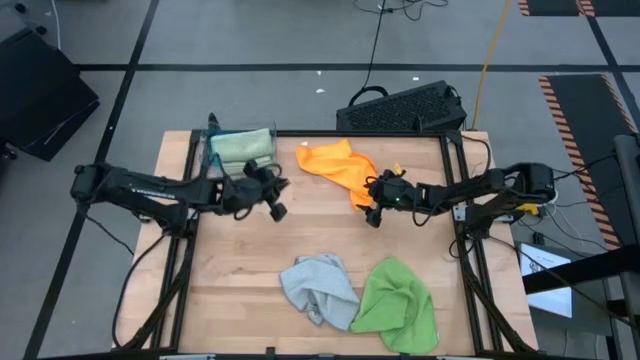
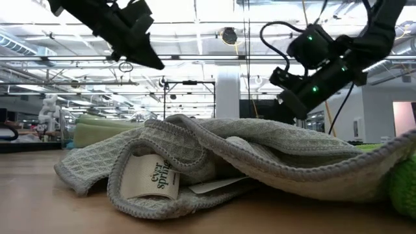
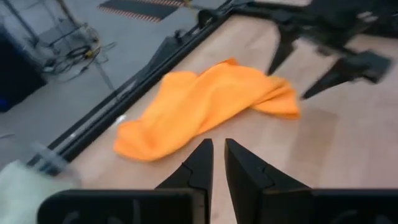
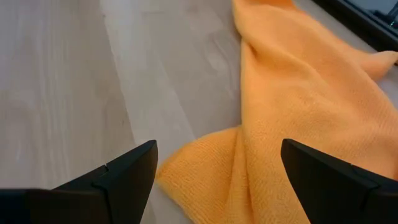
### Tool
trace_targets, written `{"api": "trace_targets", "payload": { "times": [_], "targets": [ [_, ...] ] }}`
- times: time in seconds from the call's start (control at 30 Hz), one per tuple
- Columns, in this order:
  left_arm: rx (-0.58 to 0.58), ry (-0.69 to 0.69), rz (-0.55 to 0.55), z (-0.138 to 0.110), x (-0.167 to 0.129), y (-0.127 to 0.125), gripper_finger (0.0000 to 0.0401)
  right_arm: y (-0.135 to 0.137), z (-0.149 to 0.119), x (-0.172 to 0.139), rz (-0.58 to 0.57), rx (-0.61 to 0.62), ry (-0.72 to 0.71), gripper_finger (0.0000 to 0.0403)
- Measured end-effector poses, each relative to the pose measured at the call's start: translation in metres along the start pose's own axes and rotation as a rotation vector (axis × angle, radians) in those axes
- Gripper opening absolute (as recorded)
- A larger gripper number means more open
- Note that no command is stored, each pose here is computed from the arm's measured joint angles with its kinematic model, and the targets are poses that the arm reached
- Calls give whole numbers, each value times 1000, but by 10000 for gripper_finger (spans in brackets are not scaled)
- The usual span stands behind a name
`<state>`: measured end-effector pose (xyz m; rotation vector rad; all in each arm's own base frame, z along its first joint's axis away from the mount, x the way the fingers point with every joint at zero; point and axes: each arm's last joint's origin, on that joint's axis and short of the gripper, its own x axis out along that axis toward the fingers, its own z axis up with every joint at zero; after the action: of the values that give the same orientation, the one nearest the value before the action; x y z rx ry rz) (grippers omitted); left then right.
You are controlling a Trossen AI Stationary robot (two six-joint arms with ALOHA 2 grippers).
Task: Fold microfiber towels
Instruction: Fold the orange microfiber cloth
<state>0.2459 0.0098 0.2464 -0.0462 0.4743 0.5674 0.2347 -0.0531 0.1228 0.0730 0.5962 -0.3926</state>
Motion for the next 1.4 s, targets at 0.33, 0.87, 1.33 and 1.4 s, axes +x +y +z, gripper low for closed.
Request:
{"api": "trace_targets", "payload": {
  "times": [0.33, 0.87, 1.33, 1.4],
  "targets": [
    [-20, -80, -89, -13, 17, -51, 44, -15, -9, 14, -52, -7, -8, 300],
    [-38, -142, -133, -27, 13, -88, 44, -8, -34, 36, 47, 76, 70, 48],
    [-21, -193, -127, -26, 4, -96, 45, 47, 3, -22, 286, 48, -64, 8],
    [-14, -206, -135, -24, 3, -97, 50, 52, 10, -33, 320, 55, -103, 9]
  ]
}}
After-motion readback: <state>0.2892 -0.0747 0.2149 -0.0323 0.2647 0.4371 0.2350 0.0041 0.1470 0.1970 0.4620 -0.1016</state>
